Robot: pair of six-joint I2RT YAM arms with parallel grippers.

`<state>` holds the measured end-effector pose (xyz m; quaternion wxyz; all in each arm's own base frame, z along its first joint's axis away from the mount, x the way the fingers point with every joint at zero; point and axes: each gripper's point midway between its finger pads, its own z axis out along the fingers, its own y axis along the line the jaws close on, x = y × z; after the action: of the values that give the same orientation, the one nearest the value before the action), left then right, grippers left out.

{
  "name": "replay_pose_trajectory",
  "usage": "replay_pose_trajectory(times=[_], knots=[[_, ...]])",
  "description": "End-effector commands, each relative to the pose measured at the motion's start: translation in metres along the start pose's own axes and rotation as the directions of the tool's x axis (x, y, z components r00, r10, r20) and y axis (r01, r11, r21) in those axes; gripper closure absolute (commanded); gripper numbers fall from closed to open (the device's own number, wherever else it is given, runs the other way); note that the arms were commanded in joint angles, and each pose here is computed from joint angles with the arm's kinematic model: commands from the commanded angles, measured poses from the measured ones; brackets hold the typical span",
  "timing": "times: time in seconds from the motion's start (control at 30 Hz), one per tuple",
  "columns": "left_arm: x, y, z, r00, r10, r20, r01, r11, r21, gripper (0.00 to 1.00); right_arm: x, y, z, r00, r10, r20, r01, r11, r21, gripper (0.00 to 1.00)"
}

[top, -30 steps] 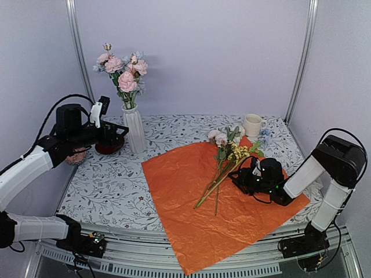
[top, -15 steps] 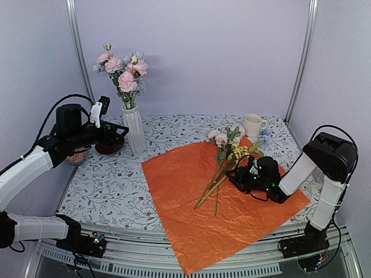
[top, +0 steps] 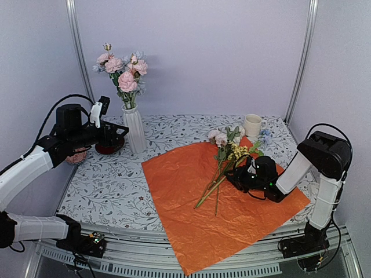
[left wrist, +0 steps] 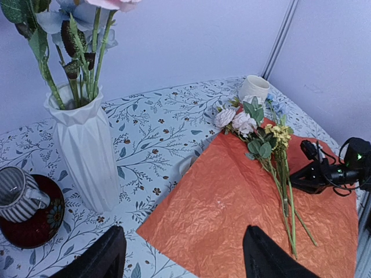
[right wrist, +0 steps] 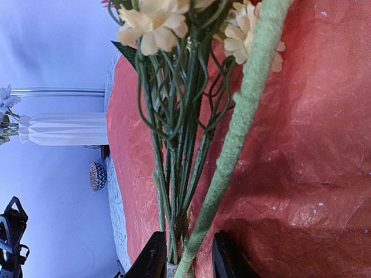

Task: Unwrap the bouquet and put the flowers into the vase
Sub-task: Pick up the fake flower from the flattened wrapping paper.

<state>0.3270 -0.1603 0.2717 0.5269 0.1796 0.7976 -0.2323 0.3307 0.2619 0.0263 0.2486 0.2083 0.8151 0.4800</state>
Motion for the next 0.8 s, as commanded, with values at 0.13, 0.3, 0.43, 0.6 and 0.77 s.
replay_pose_trajectory(times=[0.13,0.3,0.43,0.6,0.77], knots=[[0.0049,-0.0047,0.0016,1.000,0.013,-0.011,-0.013,1.000,0.018,0.29,-0.0050,0.0067,0.0036,1.000,0.005,0.006,-0.005,0.999,-0.032,0.75],[0.0047,-0.0045,0.0015,1.000,0.013,-0.010,-0.013,1.000,0.017,0.29,-0.0058,0.0052,0.0048,1.000,0.012,0.006,-0.012,1.000,-0.029,0.75],[0.0049,-0.0044,0.0015,1.000,0.014,-0.010,-0.014,1.000,0.017,0.29,-0.0057,0.0009,0.0067,1.000,0.027,0.005,-0.026,0.999,-0.019,0.75],[0.0050,-0.0046,0.0018,1.000,0.013,-0.011,-0.013,1.000,0.018,0.29,-0.0045,-0.0022,0.0099,0.999,0.039,-0.001,-0.039,0.999,-0.018,0.75],[0.0046,-0.0045,0.0014,1.000,0.013,-0.009,-0.013,1.000,0.018,0.29,-0.0032,-0.0012,0.0132,0.999,0.044,-0.013,-0.044,0.999,-0.029,0.76]])
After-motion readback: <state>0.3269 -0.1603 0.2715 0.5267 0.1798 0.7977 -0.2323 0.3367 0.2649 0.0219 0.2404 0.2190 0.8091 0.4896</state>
